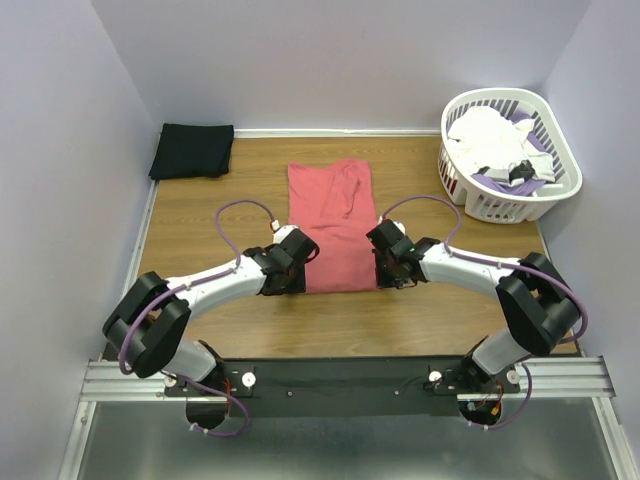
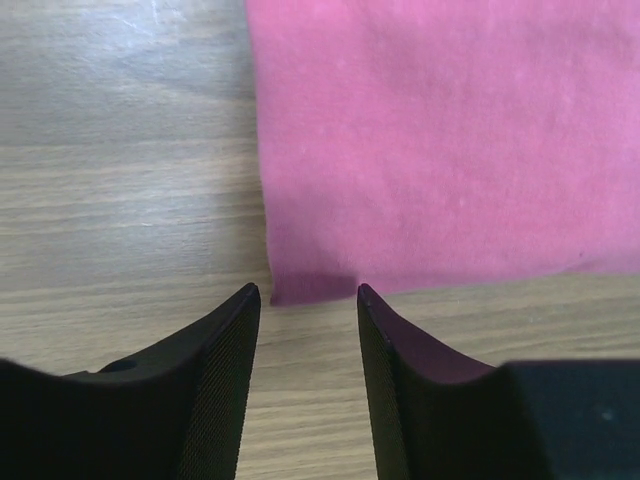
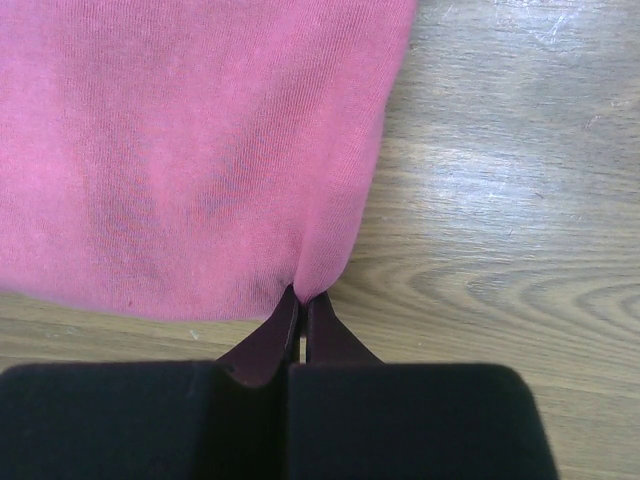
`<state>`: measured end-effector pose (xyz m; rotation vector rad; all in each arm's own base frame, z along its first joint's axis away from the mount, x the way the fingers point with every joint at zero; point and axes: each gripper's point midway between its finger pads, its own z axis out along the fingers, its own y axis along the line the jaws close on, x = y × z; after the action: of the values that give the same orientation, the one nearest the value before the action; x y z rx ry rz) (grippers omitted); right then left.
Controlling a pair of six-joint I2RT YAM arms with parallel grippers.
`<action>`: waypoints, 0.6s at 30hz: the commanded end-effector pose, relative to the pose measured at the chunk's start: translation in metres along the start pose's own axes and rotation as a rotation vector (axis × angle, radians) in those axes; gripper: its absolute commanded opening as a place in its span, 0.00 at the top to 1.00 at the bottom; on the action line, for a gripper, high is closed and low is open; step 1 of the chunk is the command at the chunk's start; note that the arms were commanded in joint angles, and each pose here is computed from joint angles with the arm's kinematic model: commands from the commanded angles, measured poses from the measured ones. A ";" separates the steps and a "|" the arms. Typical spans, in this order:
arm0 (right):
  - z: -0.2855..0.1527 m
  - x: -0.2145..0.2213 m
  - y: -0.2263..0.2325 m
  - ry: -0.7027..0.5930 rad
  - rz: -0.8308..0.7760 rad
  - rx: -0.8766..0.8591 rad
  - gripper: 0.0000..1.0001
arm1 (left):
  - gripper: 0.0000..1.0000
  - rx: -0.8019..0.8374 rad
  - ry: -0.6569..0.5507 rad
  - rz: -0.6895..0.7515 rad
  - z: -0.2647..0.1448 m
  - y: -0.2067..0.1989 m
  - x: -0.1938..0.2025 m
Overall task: Fold and stack the t-shirts
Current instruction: Fold the tshirt
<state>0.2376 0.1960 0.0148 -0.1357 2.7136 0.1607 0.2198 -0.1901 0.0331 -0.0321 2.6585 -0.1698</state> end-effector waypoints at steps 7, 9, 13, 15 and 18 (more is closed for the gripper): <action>0.016 0.061 -0.034 0.160 -0.045 0.116 0.99 | 0.49 -0.124 -0.005 0.017 0.010 0.013 -0.006; 0.016 0.062 -0.035 0.159 -0.044 0.115 1.00 | 0.52 -0.128 0.005 0.024 0.016 0.013 -0.003; 0.016 0.063 -0.035 0.160 -0.044 0.116 0.99 | 0.52 -0.114 0.040 0.036 0.027 0.010 0.007; 0.015 0.063 -0.035 0.159 -0.043 0.113 1.00 | 0.52 -0.118 0.067 0.048 0.033 0.012 0.015; 0.013 0.061 -0.035 0.149 -0.039 0.108 1.00 | 0.55 -0.122 0.087 0.052 0.037 0.014 0.022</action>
<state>0.2370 0.1956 0.0149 -0.1309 2.6811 0.1871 0.2347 -0.1930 0.0181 -0.0287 2.6694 -0.0745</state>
